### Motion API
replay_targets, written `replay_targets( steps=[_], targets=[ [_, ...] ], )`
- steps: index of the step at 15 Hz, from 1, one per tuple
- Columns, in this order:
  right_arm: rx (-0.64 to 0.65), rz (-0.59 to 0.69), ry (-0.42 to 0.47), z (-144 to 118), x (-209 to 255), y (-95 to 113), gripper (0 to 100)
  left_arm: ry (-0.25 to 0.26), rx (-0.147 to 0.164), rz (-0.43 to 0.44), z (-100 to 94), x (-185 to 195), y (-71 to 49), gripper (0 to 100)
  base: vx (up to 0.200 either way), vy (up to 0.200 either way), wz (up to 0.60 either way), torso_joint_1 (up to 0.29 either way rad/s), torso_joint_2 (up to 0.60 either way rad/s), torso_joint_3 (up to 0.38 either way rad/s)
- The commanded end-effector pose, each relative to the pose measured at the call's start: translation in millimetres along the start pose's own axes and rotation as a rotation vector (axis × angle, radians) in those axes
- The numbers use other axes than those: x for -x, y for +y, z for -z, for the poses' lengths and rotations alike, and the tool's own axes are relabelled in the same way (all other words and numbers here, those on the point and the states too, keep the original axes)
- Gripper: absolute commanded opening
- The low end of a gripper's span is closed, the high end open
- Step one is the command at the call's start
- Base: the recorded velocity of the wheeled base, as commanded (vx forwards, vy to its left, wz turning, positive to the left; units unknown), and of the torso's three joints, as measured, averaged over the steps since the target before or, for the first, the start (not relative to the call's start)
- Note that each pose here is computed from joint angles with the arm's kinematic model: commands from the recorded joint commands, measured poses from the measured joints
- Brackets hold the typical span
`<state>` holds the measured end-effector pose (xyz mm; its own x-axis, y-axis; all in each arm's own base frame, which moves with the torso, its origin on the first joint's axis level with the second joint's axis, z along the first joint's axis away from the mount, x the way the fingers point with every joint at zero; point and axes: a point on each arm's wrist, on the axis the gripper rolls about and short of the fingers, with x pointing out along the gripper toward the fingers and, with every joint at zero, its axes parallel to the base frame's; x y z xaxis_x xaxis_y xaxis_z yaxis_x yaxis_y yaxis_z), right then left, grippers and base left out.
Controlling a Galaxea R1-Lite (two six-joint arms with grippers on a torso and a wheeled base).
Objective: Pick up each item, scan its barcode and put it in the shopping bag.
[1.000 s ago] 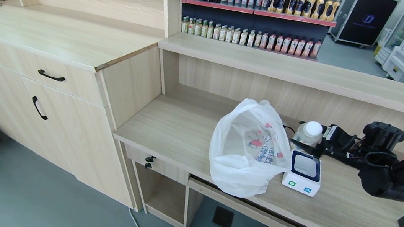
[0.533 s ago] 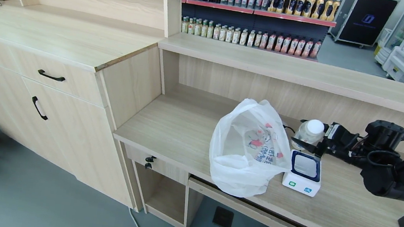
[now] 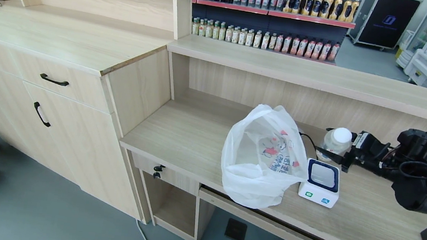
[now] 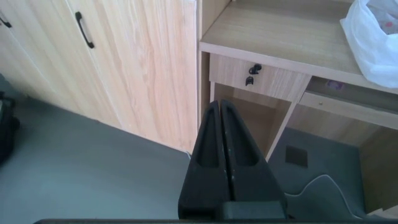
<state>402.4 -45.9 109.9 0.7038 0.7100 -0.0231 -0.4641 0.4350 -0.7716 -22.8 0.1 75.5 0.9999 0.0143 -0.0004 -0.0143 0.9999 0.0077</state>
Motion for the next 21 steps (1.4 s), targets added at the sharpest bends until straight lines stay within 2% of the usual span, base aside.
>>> replay_targets(
  steps=[1,13,15,17,18,21],
  targets=[
    [0.006,0.005,-0.001,-2.5,1.6,-2.3,0,0.0,0.0,-0.001,0.0,0.0,0.0,0,0.0,0.0,0.0,0.0,0.0,0.0],
    [0.005,0.01,-0.009,-17.7,7.7,-8.0,0,0.0,0.0,-0.001,0.0,0.0,0.0,0,0.0,0.0,0.0,0.0,0.0,0.0],
    [-0.093,0.026,-0.011,-39.1,16.2,-21.3,0,0.0,0.0,-0.001,0.0,0.0,0.0,0,0.0,0.0,0.0,0.0,0.0,0.0],
    [-0.193,0.059,0.042,-55.7,38.7,-36.1,0,0.0,0.0,-0.001,0.0,0.0,0.0,0,0.0,0.0,0.0,0.0,0.0,0.0],
    [-0.298,0.078,0.091,-65.0,60.1,-42.8,0,0.0,0.0,-0.001,0.0,0.0,0.0,0,0.0,0.0,0.0,0.0,0.0,0.0],
    [-0.516,0.16,0.152,-72.3,75.8,-50.8,0,0.0,0.0,-0.001,0.0,0.0,0.0,0,0.0,0.0,0.0,0.0,0.0,0.0]
  ],
)
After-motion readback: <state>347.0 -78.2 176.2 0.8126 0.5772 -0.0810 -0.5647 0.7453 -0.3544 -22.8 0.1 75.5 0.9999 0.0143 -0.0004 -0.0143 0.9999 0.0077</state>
